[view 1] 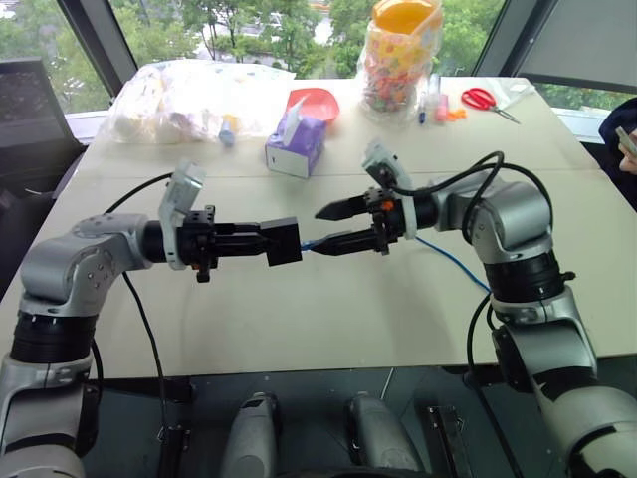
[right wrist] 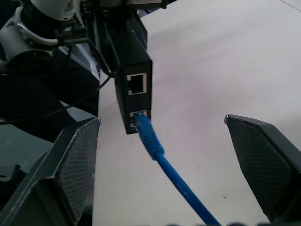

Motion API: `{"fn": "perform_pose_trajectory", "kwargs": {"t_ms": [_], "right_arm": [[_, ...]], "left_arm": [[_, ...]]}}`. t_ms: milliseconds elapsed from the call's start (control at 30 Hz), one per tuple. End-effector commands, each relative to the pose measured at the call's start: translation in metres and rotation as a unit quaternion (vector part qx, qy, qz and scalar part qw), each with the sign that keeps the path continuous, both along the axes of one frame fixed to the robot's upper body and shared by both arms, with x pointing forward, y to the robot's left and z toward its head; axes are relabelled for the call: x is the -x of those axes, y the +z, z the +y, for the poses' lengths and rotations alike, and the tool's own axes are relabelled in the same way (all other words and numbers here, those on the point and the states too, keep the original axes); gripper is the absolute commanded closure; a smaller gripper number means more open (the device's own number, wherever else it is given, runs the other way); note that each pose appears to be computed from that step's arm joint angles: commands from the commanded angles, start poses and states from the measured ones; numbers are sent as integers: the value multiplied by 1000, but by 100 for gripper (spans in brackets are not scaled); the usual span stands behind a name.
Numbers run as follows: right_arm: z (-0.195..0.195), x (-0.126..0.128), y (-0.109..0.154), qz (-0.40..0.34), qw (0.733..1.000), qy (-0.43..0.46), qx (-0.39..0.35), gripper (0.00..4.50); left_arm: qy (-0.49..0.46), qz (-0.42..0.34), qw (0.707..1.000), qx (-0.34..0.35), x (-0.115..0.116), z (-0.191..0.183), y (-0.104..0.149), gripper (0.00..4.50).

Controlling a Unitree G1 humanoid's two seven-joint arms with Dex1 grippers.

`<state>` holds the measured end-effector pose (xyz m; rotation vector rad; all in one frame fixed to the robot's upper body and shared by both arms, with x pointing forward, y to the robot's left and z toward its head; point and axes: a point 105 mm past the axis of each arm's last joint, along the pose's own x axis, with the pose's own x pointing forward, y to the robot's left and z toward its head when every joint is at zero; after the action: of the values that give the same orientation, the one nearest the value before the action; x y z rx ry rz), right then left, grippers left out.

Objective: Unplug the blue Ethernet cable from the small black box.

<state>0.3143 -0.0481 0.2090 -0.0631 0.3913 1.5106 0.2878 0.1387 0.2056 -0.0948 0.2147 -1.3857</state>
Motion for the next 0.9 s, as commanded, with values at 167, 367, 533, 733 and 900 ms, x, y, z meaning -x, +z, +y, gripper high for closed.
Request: {"fn": "perform_pose_trajectory", "kwargs": {"t_ms": [167, 367, 533, 733, 900], "right_arm": [[5, 10, 10, -14, 1000, 25, 1, 297], [7, 16, 8, -14, 999, 38, 9, 297], [9, 18, 6, -16, 999, 43, 16, 297], [10, 18, 6, -18, 999, 45, 16, 297], [10, 18, 7, -19, 999, 45, 14, 297]], "left_arm": [[-4, -32, 999, 9, 3, 0, 17, 406], [-4, -33, 999, 10, 2, -1, 19, 406], [-4, -34, 999, 11, 1, -1, 20, 406], [-5, -34, 999, 8, 2, -2, 19, 406], [-8, -34, 999, 1, 4, -2, 16, 406]]}}
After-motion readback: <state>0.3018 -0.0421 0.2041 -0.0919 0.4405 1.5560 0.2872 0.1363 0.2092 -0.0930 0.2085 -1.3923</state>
